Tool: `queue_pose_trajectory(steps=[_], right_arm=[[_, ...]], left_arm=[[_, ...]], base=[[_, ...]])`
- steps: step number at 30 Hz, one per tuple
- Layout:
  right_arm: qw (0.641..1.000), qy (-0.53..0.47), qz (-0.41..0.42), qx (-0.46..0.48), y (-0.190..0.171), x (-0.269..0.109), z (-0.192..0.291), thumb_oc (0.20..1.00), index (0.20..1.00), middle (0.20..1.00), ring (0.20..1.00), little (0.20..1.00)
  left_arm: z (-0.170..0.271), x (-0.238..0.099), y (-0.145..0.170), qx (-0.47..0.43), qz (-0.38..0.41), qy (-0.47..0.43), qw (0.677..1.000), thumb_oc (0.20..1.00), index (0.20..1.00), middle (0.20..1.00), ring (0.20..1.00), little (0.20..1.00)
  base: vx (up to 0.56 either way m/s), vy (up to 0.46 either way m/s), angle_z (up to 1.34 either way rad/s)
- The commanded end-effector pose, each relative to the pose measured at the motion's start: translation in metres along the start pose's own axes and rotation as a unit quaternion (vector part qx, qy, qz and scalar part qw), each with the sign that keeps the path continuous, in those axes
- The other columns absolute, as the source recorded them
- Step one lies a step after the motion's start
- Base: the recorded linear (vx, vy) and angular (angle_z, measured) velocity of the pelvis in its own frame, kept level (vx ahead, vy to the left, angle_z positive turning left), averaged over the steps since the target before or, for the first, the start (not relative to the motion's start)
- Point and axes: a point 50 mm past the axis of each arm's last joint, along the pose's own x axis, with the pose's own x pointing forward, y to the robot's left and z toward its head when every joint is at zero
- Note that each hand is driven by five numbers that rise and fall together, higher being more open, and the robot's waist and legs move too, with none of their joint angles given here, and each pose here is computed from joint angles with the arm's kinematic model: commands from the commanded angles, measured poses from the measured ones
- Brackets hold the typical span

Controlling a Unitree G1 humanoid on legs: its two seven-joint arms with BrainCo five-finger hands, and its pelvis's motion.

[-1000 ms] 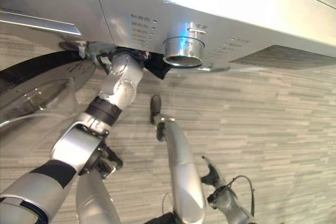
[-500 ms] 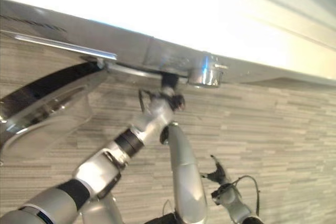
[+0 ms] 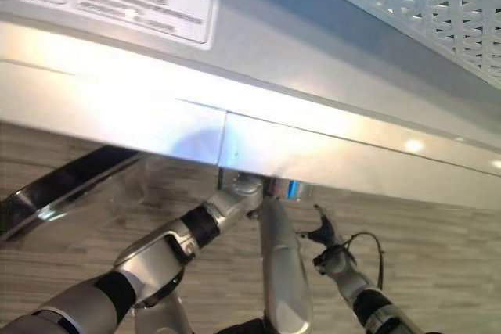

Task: Grab the laundry basket,head to the washer,open it,put in the laundry and shut it.

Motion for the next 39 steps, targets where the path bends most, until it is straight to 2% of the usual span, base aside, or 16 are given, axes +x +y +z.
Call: queue_pose_trajectory(steps=[1, 2, 4, 7, 10, 17, 21, 25, 26, 29, 31, 32, 33, 36, 39], right_arm=[[0.998, 0.058, 0.022, -0.016, 0.005, -0.02, -0.039, 1.0, 1.0, 1.0, 1.0, 1.0], [0.997, 0.069, 0.024, -0.017, 0.003, -0.022, -0.045, 1.0, 1.0, 1.0, 1.0, 1.0], [0.997, 0.069, 0.024, -0.017, 0.004, -0.022, -0.045, 1.0, 1.0, 1.0, 1.0, 1.0], [0.996, 0.085, 0.033, -0.014, 0.006, -0.025, -0.052, 1.0, 1.0, 1.0, 1.0, 1.0], [0.995, 0.091, 0.039, -0.008, 0.008, -0.027, -0.055, 1.0, 1.0, 1.0, 1.0, 1.0], [0.986, 0.136, 0.065, 0.075, 0.034, -0.046, -0.069, 1.0, 1.0, 1.0, 1.0, 1.0], [0.972, 0.197, 0.104, 0.068, 0.055, -0.068, -0.095, 1.0, 1.0, 1.0, 1.0, 1.0], [0.96, 0.238, 0.135, 0.053, 0.068, -0.083, -0.11, 1.0, 1.0, 1.0, 1.0, 1.0], [0.952, 0.267, 0.137, 0.064, 0.068, -0.093, -0.122, 1.0, 1.0, 1.0, 1.0, 1.0], [0.939, 0.31, 0.127, 0.08, 0.064, -0.105, -0.139, 1.0, 1.0, 1.0, 1.0, 1.0], [0.932, 0.329, 0.119, 0.094, 0.061, -0.112, -0.147, 1.0, 1.0, 1.0, 1.0, 1.0], [0.932, 0.329, 0.12, 0.093, 0.061, -0.112, -0.147, 1.0, 1.0, 1.0, 1.0, 1.0], [0.923, 0.349, 0.105, 0.121, 0.057, -0.118, -0.155, 1.0, 1.0, 1.0, 1.0, 1.0], [0.91, 0.37, 0.061, 0.174, 0.047, -0.119, -0.161, 1.0, 1.0, 1.0, 1.0, 1.0], [0.902, 0.375, 0.009, 0.215, 0.028, -0.114, -0.166, 1.0, 1.0, 1.0, 1.0, 1.0]], left_arm=[[0.033, -0.007, -0.058, 0.058, -0.147, -0.091, 0.983, 1.0, 1.0, 1.0, 1.0, 1.0], [0.03, -0.009, -0.053, 0.092, -0.153, -0.088, 0.98, 1.0, 1.0, 1.0, 1.0, 1.0], [0.029, -0.009, -0.053, 0.093, -0.153, -0.088, 0.98, 1.0, 1.0, 1.0, 1.0, 1.0], [0.021, -0.013, -0.049, 0.18, -0.171, -0.087, 0.965, 1.0, 1.0, 1.0, 1.0, 1.0], [0.017, -0.016, -0.048, 0.222, -0.182, -0.09, 0.954, 1.0, 1.0, 1.0, 1.0, 1.0], [0.033, -0.036, -0.036, 0.12, -0.189, -0.135, 0.965, 1.0, 1.0, 1.0, 1.0, 1.0], [0.022, -0.057, -0.015, 0.115, -0.203, -0.132, 0.963, 1.0, 1.0, 1.0, 1.0, 1.0], [-0.007, -0.074, -0.001, 0.121, -0.202, -0.087, 0.968, 1.0, 1.0, 1.0, 1.0, 1.0], [-0.035, -0.09, 0.018, 0.114, -0.177, -0.04, 0.977, 1.0, 1.0, 1.0, 1.0, 1.0], [-0.08, -0.124, 0.044, 0.09, -0.136, 0.047, 0.985, 1.0, 1.0, 1.0, 1.0, 1.0], [-0.103, -0.149, 0.06, 0.072, -0.103, 0.097, 0.987, 1.0, 1.0, 1.0, 1.0, 1.0], [-0.103, -0.149, 0.06, 0.072, -0.103, 0.098, 0.987, 1.0, 1.0, 1.0, 1.0, 1.0], [-0.122, -0.177, 0.072, 0.057, -0.071, 0.142, 0.986, 1.0, 1.0, 1.0, 1.0, 1.0], [-0.154, -0.214, 0.08, 0.02, -0.02, 0.22, 0.975, 1.0, 1.0, 1.0, 1.0, 1.0], [-0.184, -0.242, 0.083, 0.055, 0.007, 0.296, 0.954, 1.0, 1.0, 1.0, 1.0, 1.0]], base=[[-0.04, 0.033, 0.23], [-0.03, 0.021, 0.12], [-0.02, 0.017, 0.06], [-0.04, 0.04, 0.03], [-0.04, 0.048, 0.05], [-0.03, 0.057, 0.09], [0.0, 0.064, 0.05], [0.01, 0.067, 0.1], [0.04, 0.081, 0.04], [0.03, 0.088, 0.05], [0.0, 0.038, 0.04], [0.06, 0.112, 0.12], [0.05, 0.112, 0.1], [0.04, 0.115, -0.01], [0.02, 0.073, 0.09]])
